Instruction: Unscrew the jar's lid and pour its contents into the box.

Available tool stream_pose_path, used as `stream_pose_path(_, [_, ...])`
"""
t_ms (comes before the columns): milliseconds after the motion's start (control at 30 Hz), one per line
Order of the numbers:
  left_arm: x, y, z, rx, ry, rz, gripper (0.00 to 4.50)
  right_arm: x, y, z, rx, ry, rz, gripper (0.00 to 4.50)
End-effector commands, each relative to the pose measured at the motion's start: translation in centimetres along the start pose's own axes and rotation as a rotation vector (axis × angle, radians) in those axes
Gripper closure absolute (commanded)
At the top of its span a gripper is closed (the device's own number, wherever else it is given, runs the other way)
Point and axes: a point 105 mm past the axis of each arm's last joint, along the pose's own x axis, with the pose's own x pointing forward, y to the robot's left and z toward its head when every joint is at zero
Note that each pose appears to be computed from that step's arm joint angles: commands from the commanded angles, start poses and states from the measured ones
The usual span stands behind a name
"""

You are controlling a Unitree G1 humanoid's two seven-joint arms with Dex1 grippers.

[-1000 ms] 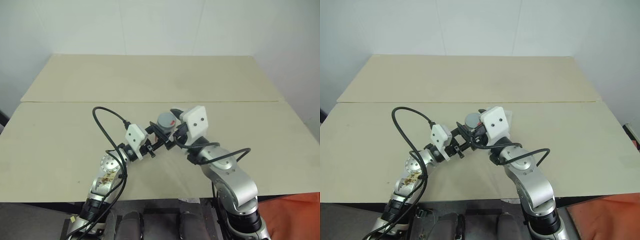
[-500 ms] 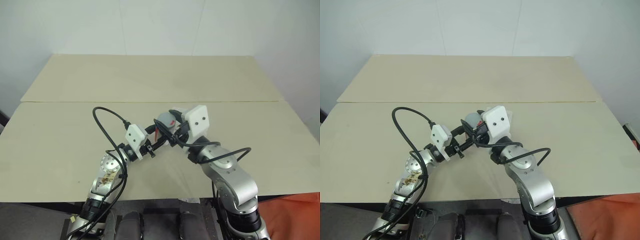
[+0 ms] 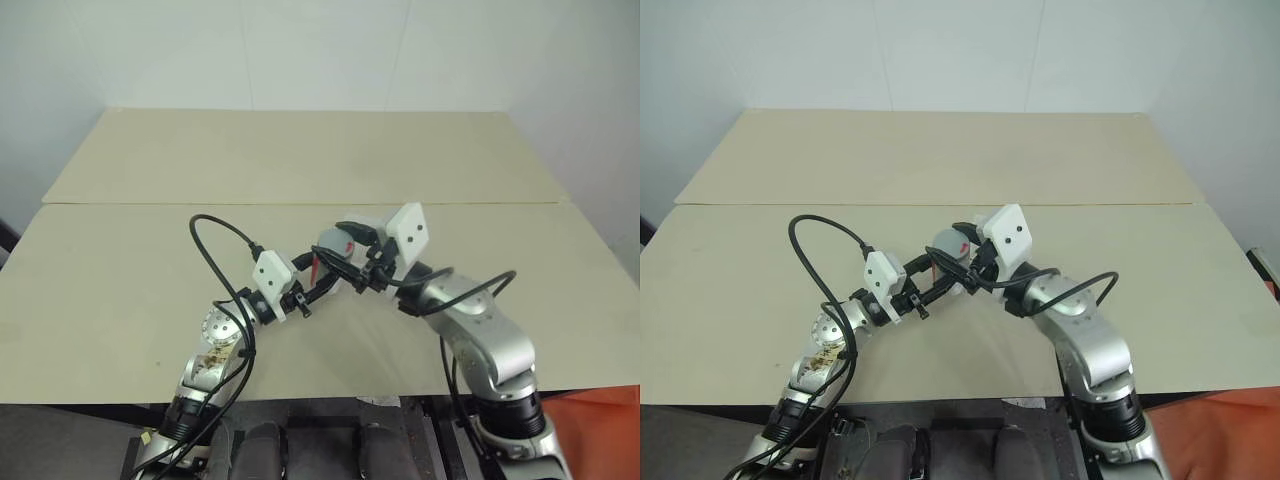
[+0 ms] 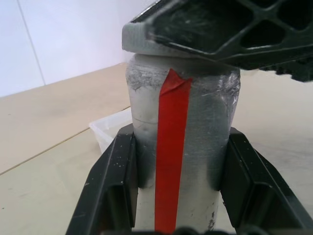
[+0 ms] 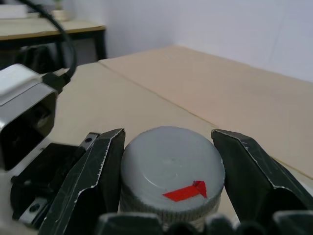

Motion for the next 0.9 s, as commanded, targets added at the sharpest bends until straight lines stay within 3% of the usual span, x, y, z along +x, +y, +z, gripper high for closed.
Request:
stream_pose_path(33, [0.1, 0.2, 1.6, 0.029, -0.058, -0.008, 2.61, -0.6, 0.3, 1.4, -0.018, -0.057, 0.179, 1.72])
stream_pose_path(300, [0.2, 0.0, 1.6, 0.028, -0.069, -0.020, 2.61, -0.8, 0.6, 1.2, -0.101, -0.056, 0.543, 1.72])
stream_pose_path(667, [0.4, -0.5, 1.7, 0.026, -0.080, -0.044, 2.61, 0.6, -0.2, 1.0, -0.119, -0.013, 0.891, 1.72])
stream_pose_path(900, [0.7, -0.8, 1.8, 0.024, -0.087, -0.056, 2.61, 1.6, -0.7, 1.6, -0.114, 0.010, 0.973, 1.72])
